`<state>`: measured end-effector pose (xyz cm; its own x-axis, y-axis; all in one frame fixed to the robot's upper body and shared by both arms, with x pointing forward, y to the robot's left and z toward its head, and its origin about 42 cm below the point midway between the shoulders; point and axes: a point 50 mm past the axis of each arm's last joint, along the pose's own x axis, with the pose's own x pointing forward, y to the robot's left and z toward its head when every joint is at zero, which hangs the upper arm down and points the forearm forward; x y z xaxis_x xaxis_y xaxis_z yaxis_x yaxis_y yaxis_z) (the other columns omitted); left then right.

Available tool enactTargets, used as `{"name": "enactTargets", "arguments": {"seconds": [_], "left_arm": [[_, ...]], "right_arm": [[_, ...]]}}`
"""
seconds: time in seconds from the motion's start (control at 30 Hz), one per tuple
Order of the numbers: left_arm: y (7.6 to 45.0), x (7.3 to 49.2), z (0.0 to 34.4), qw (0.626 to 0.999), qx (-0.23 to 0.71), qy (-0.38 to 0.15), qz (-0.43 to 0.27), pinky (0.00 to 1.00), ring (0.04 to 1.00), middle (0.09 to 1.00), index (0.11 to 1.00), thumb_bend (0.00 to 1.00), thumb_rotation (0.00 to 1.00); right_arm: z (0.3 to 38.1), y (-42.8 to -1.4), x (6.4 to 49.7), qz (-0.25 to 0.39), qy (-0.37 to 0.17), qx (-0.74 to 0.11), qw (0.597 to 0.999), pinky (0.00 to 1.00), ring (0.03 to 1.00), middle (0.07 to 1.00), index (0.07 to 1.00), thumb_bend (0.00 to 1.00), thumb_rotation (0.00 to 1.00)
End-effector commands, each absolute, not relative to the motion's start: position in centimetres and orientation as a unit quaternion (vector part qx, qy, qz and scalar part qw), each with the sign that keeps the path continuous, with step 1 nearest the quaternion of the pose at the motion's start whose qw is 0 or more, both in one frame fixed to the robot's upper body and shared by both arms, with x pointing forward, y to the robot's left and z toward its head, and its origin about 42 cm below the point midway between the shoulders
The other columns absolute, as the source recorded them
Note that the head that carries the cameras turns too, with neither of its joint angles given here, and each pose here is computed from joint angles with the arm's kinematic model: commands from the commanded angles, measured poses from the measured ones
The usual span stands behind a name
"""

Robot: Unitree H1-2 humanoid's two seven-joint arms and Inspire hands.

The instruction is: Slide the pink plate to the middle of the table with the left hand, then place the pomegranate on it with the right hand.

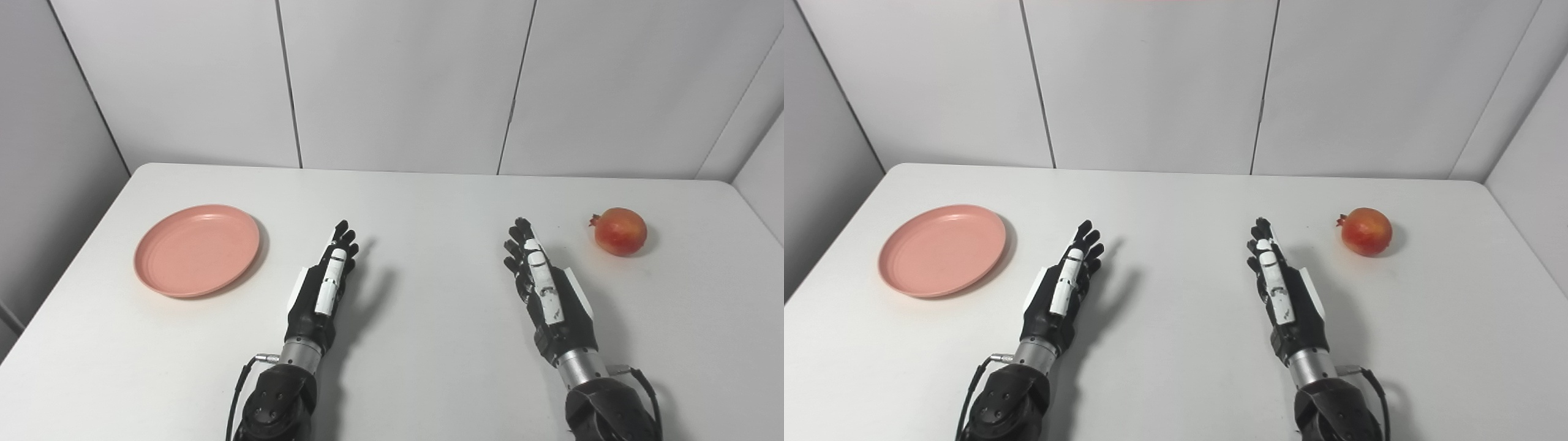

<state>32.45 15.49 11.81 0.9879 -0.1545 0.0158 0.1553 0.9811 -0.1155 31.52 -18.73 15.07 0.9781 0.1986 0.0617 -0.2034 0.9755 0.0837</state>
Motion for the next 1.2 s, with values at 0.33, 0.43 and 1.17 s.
{"name": "enactTargets", "arguments": {"seconds": [0.33,0.43,1.17], "left_arm": [[14.94,33.04,13.56,0.994,-0.059,-0.040,-0.088,0.99,0.975,0.988,0.980,0.39,1.00],[14.88,33.03,13.60,0.994,-0.059,-0.039,-0.086,0.98,0.974,0.986,0.977,0.39,1.00],[14.14,32.95,13.38,0.993,-0.060,-0.038,-0.090,0.99,0.974,0.990,0.981,0.40,1.00]], "right_arm": [[16.63,-18.37,31.94,0.109,-0.051,0.050,0.991,1.00,1.000,1.000,1.000,0.23,1.00],[16.63,-18.36,31.94,0.110,-0.050,0.053,0.991,1.00,1.000,1.000,1.000,0.24,1.00],[16.43,-19.17,31.63,0.114,-0.047,0.052,0.991,1.00,1.000,1.000,1.000,0.24,1.00]]}}
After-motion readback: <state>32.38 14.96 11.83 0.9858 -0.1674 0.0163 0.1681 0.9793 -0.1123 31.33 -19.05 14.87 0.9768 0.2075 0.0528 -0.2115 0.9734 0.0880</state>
